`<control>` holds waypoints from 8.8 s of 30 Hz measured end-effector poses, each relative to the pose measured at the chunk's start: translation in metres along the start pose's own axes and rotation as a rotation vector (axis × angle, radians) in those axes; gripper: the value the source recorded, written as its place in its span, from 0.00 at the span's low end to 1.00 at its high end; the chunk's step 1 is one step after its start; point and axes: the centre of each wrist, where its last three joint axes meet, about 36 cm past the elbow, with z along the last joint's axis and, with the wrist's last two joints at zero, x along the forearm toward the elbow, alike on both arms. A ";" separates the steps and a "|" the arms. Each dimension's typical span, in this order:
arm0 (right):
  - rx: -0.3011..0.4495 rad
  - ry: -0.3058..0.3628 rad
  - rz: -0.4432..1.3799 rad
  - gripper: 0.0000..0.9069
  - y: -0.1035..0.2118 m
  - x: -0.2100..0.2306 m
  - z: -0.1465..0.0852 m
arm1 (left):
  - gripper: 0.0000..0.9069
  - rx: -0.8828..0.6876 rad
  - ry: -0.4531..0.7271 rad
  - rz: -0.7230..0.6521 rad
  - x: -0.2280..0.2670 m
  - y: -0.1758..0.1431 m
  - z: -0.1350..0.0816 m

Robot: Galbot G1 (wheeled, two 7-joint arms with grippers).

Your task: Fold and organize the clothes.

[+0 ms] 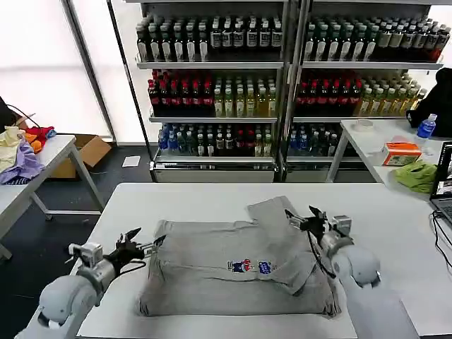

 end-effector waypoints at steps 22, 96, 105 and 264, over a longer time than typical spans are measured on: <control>-0.009 0.122 -0.008 0.00 0.009 -0.065 0.014 | 0.04 -0.004 0.099 0.037 -0.081 0.009 0.013; -0.191 0.020 0.016 1.00 0.063 0.223 0.075 | 1.00 -0.159 -0.004 -0.062 0.094 -0.080 0.053; -0.146 0.011 0.040 1.00 0.061 0.249 0.075 | 1.00 -0.176 0.039 -0.090 0.124 -0.093 0.066; -0.159 -0.215 0.074 1.00 0.057 0.242 0.120 | 0.37 0.180 0.111 -0.348 0.055 -0.091 0.074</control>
